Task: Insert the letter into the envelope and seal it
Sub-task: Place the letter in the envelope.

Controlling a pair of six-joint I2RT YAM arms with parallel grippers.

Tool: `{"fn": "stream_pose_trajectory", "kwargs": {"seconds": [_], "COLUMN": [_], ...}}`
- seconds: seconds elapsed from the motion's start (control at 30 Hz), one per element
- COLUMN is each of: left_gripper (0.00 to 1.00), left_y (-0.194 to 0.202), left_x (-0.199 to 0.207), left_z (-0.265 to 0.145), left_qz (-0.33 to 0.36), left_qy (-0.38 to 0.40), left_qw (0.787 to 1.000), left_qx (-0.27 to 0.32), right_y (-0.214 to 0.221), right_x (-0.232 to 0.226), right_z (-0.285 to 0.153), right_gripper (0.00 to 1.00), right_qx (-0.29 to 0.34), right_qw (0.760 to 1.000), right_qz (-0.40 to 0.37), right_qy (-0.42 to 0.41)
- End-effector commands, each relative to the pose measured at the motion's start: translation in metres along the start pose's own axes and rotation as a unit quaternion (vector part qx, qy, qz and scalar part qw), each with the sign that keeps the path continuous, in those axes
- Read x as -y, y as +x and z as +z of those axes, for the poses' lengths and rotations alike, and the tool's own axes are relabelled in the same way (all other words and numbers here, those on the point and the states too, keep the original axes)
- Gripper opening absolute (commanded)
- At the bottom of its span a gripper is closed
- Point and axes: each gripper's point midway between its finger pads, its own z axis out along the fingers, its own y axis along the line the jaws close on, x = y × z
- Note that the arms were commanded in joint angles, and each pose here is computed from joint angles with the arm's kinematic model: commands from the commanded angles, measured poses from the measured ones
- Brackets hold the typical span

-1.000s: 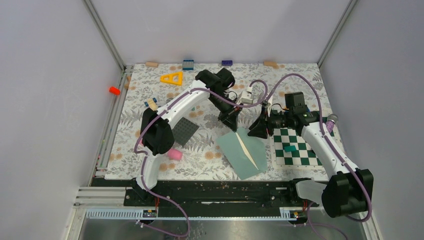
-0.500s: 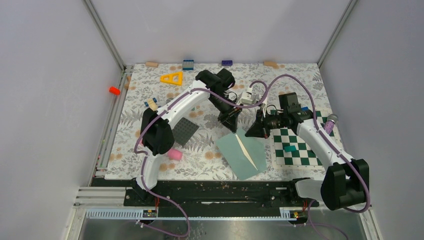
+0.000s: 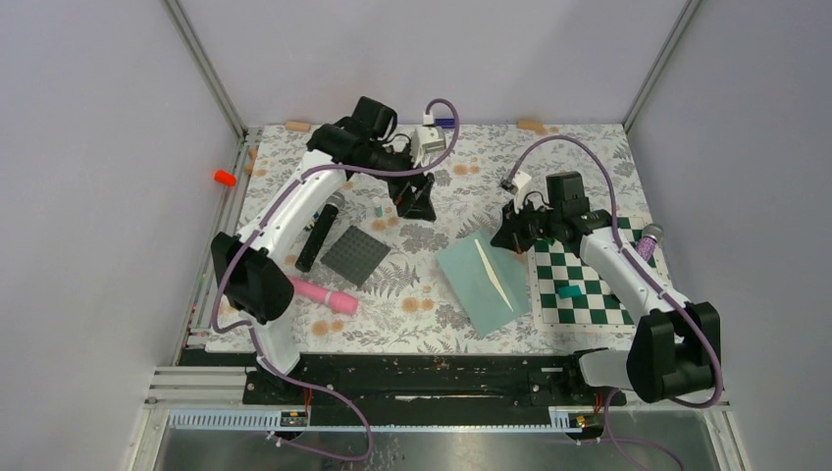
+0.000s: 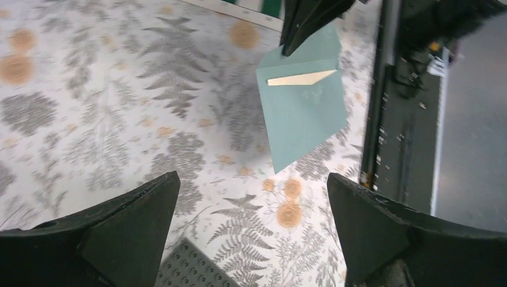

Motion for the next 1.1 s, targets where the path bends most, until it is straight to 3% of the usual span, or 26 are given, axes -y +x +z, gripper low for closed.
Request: {"fn": "stream_pose_trajectory", "kwargs": {"seconds": [0.0, 0.17, 0.37, 0.63, 1.07], "left_gripper": [0.99, 0.99, 0.99, 0.99, 0.99], "left_y": [-0.021, -0.008, 0.024, 0.058, 0.091], "left_x": [-0.052, -0.116, -0.170, -0.197, -0.219], "left_z": [-0.017, -0.055, -0.094, -0.101, -0.087], "left_qz": [-0.017, -0.079, -0.137, -0.160, -0.193], "left_qy": [-0.143, -0.285, -0.392, -0.435, -0.452], "left_qw": [0.988, 0.953, 0.908, 0.885, 0.871], "left_qx": [0.050, 0.068, 0.058, 0.033, -0.003], "right_y": [-0.036, -0.038, -0.039, -0.037, -0.019], "right_x": [0.056, 0.095, 0.127, 0.143, 0.145], "right_z": [-0.001, 0.013, 0.037, 0.075, 0.105], "right_gripper": [0.00, 0.00, 0.00, 0.00, 0.03], "right_qx": [0.028, 0.019, 0.012, -0.007, -0.047], "right_qw": [0.991, 0.975, 0.950, 0.928, 0.929], "right_qz": [0.032, 0.108, 0.208, 0.272, 0.253], "right_qy": [0.131, 0.193, 0.231, 0.254, 0.266]}}
